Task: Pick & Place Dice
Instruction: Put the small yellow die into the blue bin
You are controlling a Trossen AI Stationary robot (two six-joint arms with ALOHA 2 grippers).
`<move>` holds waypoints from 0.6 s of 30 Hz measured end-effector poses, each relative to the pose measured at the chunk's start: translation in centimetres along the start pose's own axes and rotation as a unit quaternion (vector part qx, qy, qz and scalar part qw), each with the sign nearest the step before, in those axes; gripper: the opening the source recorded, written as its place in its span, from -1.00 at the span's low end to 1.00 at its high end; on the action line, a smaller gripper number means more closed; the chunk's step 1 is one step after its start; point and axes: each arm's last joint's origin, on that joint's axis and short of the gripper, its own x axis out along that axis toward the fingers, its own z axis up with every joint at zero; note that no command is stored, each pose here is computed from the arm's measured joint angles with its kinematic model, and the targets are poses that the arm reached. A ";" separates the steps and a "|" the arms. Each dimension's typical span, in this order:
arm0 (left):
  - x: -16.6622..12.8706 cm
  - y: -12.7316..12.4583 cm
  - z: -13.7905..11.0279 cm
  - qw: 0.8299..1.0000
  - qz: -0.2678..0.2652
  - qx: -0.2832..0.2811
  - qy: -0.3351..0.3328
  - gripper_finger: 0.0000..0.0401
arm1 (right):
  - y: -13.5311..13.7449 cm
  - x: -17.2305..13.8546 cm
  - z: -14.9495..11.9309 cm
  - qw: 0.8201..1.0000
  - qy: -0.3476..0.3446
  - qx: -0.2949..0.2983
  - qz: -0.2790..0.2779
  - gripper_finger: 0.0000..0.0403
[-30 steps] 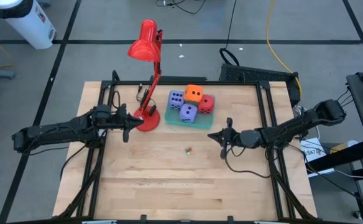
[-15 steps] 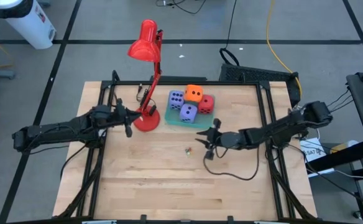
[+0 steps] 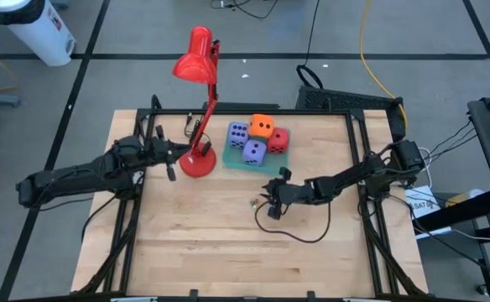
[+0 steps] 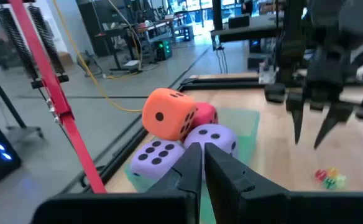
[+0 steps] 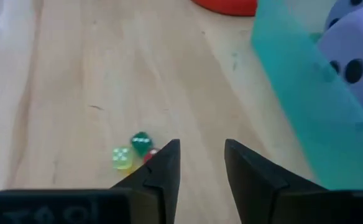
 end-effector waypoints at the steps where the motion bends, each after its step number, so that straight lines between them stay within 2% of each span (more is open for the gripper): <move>1: 0.0 0.1 0.3 1.000 -0.003 -0.009 -0.002 -0.85 | 0.0 0.1 -0.1 1.000 0.003 0.010 0.001 -0.40; 9: -0.1 0.5 0.7 0.999 -0.004 -0.036 0.009 -0.85 | 1.5 -0.3 0.4 0.995 0.010 0.070 0.067 -0.31; 13: 0.0 0.4 0.1 0.998 -0.021 -0.041 0.034 -0.85 | 2.0 -0.3 -0.9 0.995 0.042 0.078 0.044 -0.31; 18: 0.1 0.3 -0.3 0.997 -0.024 -0.041 0.059 -0.85 | 2.2 -0.1 -1.5 0.995 0.047 0.082 0.010 -0.31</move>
